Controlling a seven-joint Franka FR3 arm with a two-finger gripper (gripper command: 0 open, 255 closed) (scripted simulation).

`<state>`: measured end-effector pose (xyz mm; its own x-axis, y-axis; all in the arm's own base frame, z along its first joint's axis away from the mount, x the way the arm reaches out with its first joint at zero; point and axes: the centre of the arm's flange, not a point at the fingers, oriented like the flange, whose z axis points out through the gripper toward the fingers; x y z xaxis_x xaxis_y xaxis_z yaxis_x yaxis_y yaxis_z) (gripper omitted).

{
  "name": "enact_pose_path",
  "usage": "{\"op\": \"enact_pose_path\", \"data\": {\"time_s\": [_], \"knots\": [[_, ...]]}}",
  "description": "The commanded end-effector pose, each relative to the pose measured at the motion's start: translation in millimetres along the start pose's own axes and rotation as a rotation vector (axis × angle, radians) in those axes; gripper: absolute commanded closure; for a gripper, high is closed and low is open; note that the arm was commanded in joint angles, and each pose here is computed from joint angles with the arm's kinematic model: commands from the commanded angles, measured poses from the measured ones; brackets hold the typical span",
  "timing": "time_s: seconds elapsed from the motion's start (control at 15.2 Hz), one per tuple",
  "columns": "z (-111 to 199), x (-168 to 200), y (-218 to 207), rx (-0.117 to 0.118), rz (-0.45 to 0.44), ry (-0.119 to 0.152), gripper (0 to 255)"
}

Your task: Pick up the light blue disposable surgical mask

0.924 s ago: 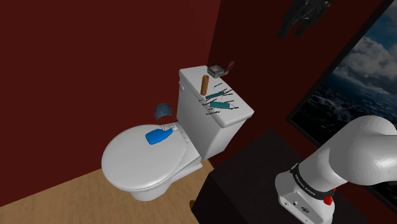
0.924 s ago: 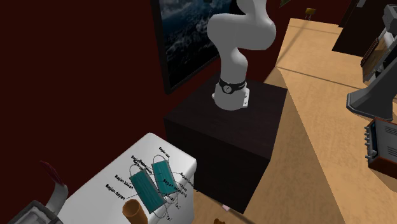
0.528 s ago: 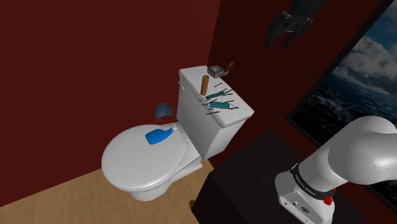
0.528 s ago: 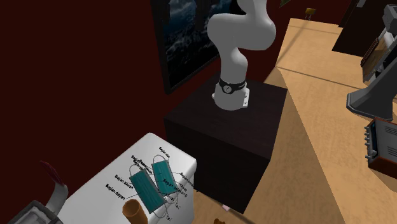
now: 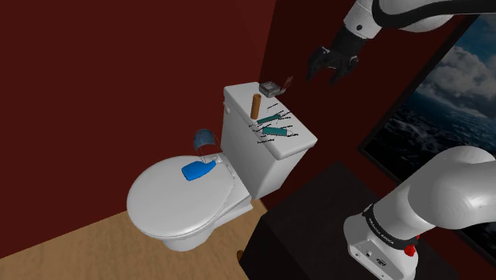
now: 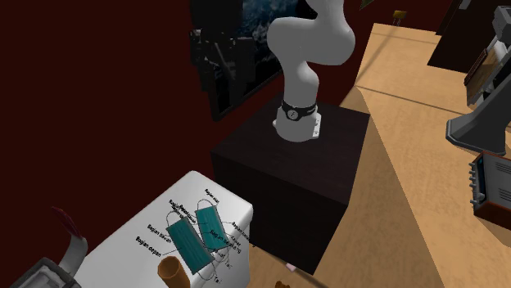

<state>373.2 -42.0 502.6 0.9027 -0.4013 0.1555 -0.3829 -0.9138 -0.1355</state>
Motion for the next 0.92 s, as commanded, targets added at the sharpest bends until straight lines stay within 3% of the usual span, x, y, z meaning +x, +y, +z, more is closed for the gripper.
{"op": "enact_pose_path", "data": {"time_s": [0.0,0.86], "knots": [[30,7,-1,0.013,0.056,-0.001,0],[197,48,11,0.096,0.403,-0.019,0]]}}
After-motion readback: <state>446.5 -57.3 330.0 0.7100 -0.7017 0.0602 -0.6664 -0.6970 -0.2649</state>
